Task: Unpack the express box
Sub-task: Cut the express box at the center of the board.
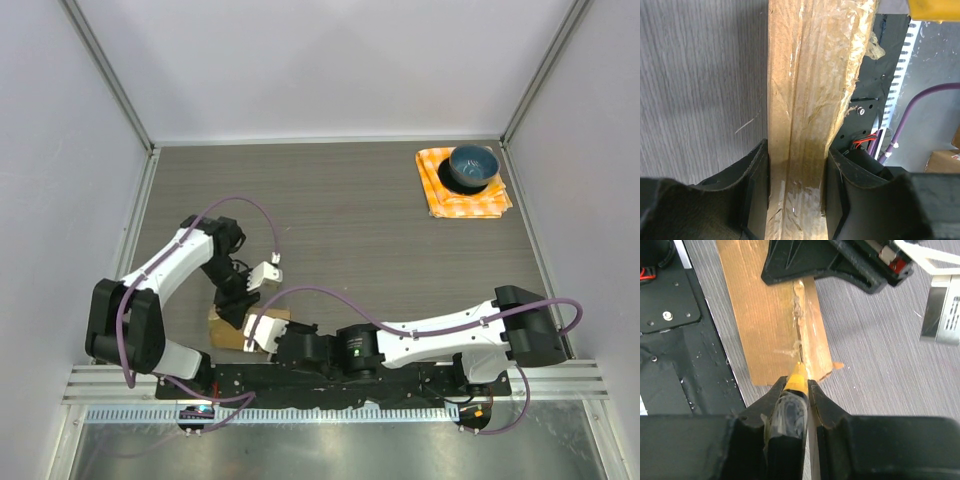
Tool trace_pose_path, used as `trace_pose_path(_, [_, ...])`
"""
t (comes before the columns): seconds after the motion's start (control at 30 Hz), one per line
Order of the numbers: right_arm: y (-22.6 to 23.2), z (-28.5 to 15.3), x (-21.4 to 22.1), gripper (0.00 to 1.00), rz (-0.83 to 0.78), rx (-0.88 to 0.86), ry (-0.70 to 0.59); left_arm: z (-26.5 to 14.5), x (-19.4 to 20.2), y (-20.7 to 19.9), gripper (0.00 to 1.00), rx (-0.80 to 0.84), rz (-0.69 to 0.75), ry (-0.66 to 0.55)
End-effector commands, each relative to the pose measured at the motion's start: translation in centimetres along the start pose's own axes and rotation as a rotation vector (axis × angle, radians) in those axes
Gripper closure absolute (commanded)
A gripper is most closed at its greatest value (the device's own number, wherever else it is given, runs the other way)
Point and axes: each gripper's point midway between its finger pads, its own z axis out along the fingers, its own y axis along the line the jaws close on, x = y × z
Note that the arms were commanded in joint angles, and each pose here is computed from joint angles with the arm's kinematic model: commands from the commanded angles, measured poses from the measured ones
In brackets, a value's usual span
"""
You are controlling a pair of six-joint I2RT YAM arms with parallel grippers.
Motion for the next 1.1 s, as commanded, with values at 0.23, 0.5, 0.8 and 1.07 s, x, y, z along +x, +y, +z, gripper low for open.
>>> trace_pose_path(0.23, [-3.6, -5.7, 10.6, 0.99, -0.289, 0.050, 0.439, -4.1, 5.6, -0.4, 0.65, -0.057, -0.067, 0.226])
trace_pose_path(0.5, [-4.0, -5.0, 4.3, 0.99, -0.126, 0.089, 0.181, -4.4, 2.0, -1.1, 0.64, -0.036, -0.080, 0.100])
trace_pose_path(0.8, [-4.5, -5.3, 0.2, 0.99, -0.020, 0.106, 0.033, -3.5, -3.5, 1.9, 0.66, -0.250, -0.088, -0.027])
trace_pose_path(1.07, [-3.9, -9.2, -0.6, 0.99, 0.100, -0.047, -0.018, -5.0, -9.1, 9.2, 0.66, -0.606, -0.222, -0.260])
